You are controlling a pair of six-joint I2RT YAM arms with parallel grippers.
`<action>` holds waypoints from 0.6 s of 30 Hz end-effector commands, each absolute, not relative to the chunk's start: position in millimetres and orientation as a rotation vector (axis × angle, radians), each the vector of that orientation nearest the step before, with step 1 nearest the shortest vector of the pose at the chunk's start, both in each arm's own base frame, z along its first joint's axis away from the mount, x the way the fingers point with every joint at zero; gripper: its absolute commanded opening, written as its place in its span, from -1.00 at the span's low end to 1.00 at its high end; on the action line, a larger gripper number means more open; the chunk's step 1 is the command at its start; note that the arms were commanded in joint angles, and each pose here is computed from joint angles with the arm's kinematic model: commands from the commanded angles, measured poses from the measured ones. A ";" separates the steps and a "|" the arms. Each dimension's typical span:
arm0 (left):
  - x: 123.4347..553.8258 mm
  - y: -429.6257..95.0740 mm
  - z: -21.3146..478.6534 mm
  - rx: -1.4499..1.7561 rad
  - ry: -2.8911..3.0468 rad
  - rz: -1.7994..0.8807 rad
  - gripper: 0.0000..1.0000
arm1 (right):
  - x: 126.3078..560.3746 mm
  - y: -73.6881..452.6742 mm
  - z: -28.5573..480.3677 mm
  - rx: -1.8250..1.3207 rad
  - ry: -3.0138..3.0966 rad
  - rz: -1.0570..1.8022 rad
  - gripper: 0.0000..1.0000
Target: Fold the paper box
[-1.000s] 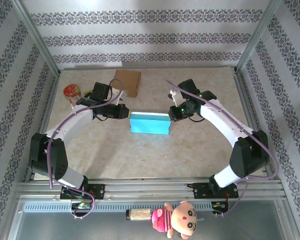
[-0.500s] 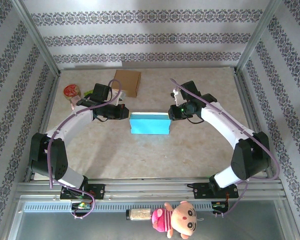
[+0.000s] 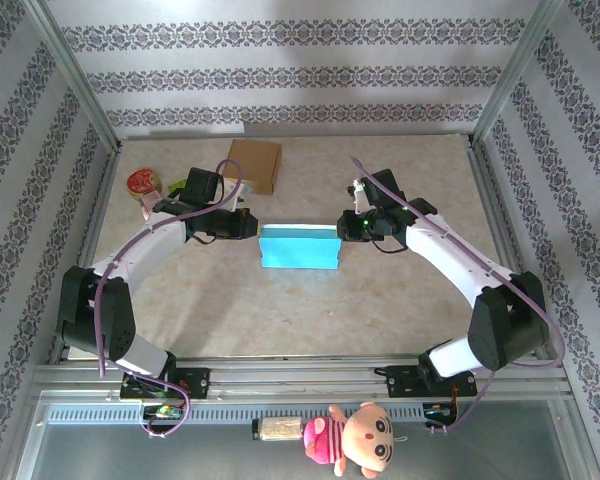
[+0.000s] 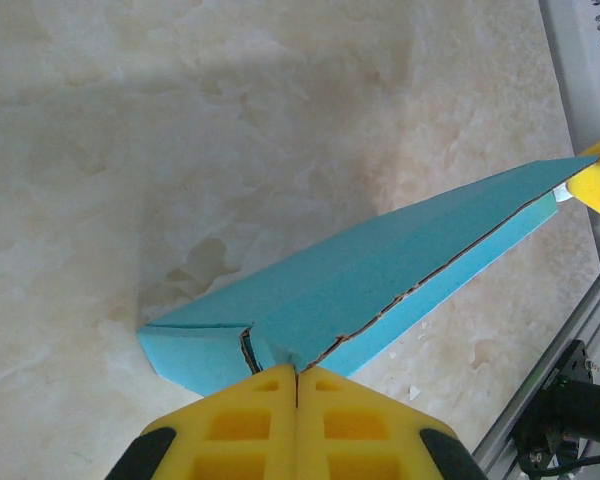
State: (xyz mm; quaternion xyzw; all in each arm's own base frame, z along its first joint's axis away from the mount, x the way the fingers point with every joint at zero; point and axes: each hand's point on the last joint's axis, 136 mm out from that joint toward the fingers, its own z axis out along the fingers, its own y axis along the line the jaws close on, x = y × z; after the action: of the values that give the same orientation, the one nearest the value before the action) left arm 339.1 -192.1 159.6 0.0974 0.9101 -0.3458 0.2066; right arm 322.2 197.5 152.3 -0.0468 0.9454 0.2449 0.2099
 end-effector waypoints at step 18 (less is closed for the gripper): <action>309.5 -199.8 138.5 0.282 2.605 -0.976 -1.00 | 282.7 187.8 110.8 -0.243 2.751 0.450 -0.74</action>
State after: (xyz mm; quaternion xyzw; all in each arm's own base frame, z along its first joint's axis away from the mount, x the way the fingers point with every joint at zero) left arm 330.9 -190.2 156.2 0.0976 0.9095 -0.3421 0.2151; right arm 316.4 199.6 148.4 -0.0701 0.9467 0.1978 0.2442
